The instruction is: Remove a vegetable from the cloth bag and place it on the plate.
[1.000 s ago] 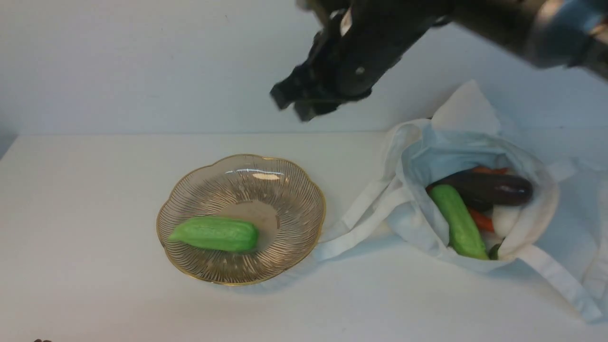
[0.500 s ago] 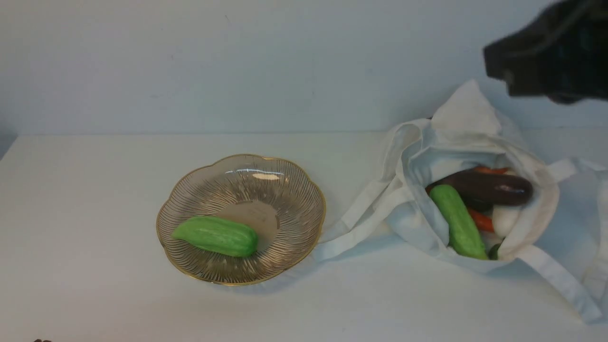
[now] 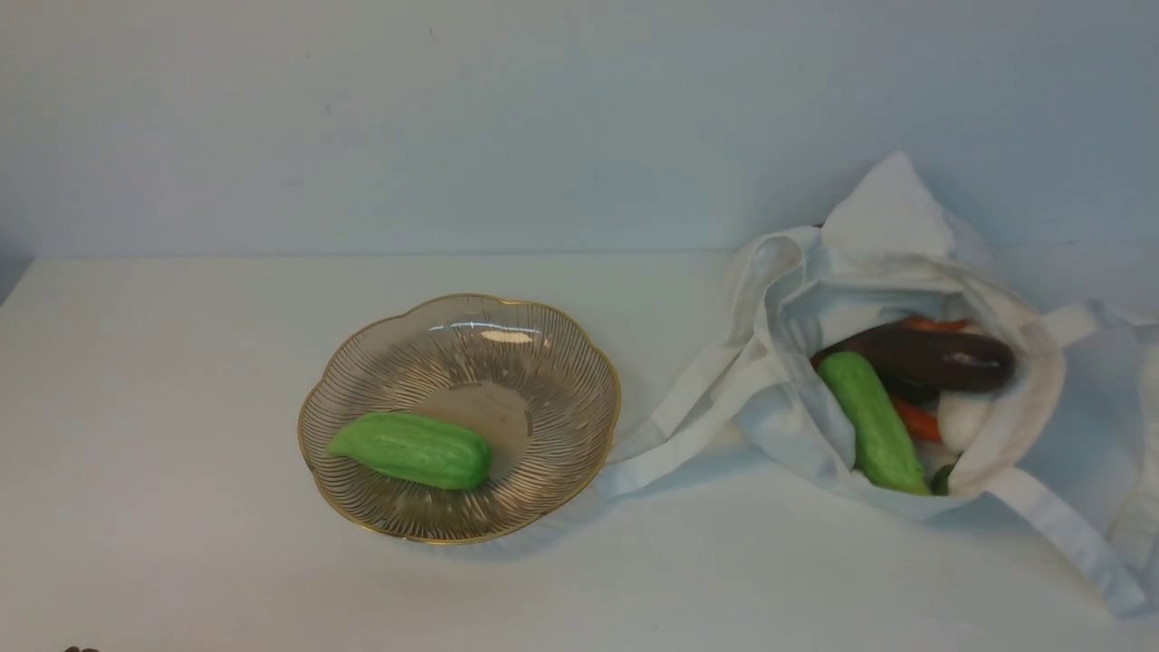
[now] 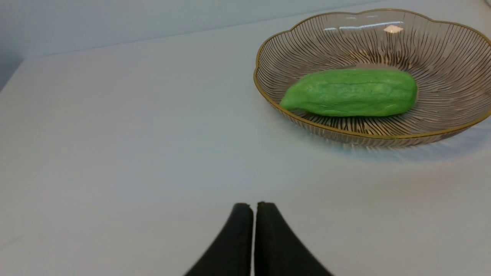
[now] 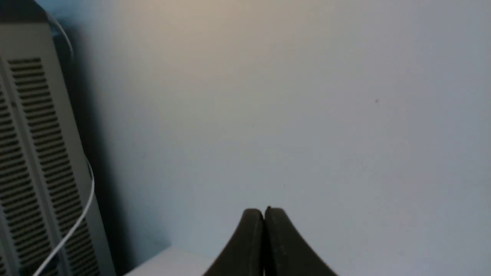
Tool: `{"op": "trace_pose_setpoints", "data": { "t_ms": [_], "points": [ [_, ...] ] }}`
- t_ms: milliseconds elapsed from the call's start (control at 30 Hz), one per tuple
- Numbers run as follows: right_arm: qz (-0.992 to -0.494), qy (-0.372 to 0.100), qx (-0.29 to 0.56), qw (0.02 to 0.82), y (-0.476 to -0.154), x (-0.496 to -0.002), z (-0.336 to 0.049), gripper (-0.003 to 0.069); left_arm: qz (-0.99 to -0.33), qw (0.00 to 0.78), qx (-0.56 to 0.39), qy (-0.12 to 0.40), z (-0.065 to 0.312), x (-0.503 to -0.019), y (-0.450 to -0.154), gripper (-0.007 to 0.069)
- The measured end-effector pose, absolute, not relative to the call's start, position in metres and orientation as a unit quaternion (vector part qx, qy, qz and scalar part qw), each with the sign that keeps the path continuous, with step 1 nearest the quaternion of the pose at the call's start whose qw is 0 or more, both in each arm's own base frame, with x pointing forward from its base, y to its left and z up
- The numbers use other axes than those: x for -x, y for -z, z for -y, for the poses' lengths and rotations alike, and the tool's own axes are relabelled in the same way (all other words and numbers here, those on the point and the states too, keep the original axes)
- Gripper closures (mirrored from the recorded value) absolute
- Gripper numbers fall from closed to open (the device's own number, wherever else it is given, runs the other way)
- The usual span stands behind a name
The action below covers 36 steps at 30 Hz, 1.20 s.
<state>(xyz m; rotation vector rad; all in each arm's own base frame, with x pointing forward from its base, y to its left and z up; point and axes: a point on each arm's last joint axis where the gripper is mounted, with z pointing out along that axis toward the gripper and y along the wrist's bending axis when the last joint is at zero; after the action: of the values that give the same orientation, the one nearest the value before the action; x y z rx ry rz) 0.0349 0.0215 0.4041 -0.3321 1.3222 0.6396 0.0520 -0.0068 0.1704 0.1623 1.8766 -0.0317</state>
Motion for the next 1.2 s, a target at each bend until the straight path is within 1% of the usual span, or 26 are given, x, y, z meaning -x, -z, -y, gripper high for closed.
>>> {"op": "trace_pose_setpoints", "data": {
  "t_ms": [33,67,167,267,333,433,467,533,633,700,767,800,833,900,1000,1200],
  "points": [
    [-0.590,-0.287,0.140,0.741,-0.403,-0.028,-0.016,0.0674,-0.806,0.588,-0.070,0.014,0.007,-0.052,-0.170,0.0630],
    [-0.564,-0.294,0.133,0.760,-0.401,-0.013,-0.005,0.0674,-0.806,0.588,-0.070,0.014,0.007,-0.052,-0.170,0.0630],
    [-0.532,-0.302,0.125,0.781,-0.397,0.004,0.008,0.0674,-0.806,0.588,-0.070,0.014,0.007,-0.052,-0.170,0.0630],
    [-0.515,-0.295,0.126,0.795,-0.390,0.012,0.014,0.0674,-0.806,0.588,-0.070,0.014,0.007,-0.052,-0.170,0.0630],
    [-0.521,-0.283,0.132,0.794,-0.382,0.009,0.013,0.0674,-0.806,0.588,-0.070,0.014,0.007,-0.052,-0.170,0.0630],
    [-0.537,-0.267,0.142,0.788,-0.369,0.002,0.008,0.0674,-0.806,0.588,-0.070,0.014,0.007,-0.052,-0.170,0.0630],
    [-0.556,-0.250,0.145,0.779,-0.356,-0.006,0.002,0.0674,-0.806,0.588,-0.070,0.014,0.007,-0.052,-0.170,0.0630],
    [-0.579,-0.226,0.140,0.771,-0.341,-0.014,-0.003,0.0674,-0.806,0.588,-0.070,0.014,0.007,-0.052,-0.170,0.0630],
    [-0.625,-0.173,0.113,0.752,-0.308,-0.029,-0.009,0.0674,-0.806,0.588,-0.070,0.014,0.007,-0.052,-0.170,0.0630],
    [-0.660,-0.134,0.091,0.733,-0.282,-0.039,-0.010,0.0674,-0.806,0.588,-0.070,0.014,0.007,-0.052,-0.170,0.0630],
    [-0.688,-0.106,0.074,0.714,-0.259,-0.046,-0.010,0.0674,-0.806,0.588,-0.070,0.014,0.007,-0.052,-0.170,0.0630],
    [-0.715,-0.077,0.052,0.693,-0.236,-0.052,-0.008,0.0674,-0.806,0.588,-0.070,0.014,0.007,-0.052,-0.170,0.0630],
    [-0.734,-0.057,0.036,0.676,-0.219,-0.055,-0.006,0.0674,-0.806,0.588,-0.070,0.014,0.007,-0.052,-0.170,0.0630],
    [-0.760,-0.033,0.012,0.649,-0.194,-0.058,-0.002,0.0674,-0.806,0.588,-0.070,0.014,0.007,-0.052,-0.170,0.0630],
    [-0.778,-0.016,-0.012,0.627,-0.181,-0.058,0.001,0.0674,-0.806,0.588,-0.070,0.014,0.007,-0.052,-0.170,0.0630],
    [-0.770,-0.003,-0.032,0.637,-0.181,-0.055,0.004,0.0674,-0.806,0.588,-0.070,0.014,0.007,-0.052,-0.170,0.0630]
  ]
}}
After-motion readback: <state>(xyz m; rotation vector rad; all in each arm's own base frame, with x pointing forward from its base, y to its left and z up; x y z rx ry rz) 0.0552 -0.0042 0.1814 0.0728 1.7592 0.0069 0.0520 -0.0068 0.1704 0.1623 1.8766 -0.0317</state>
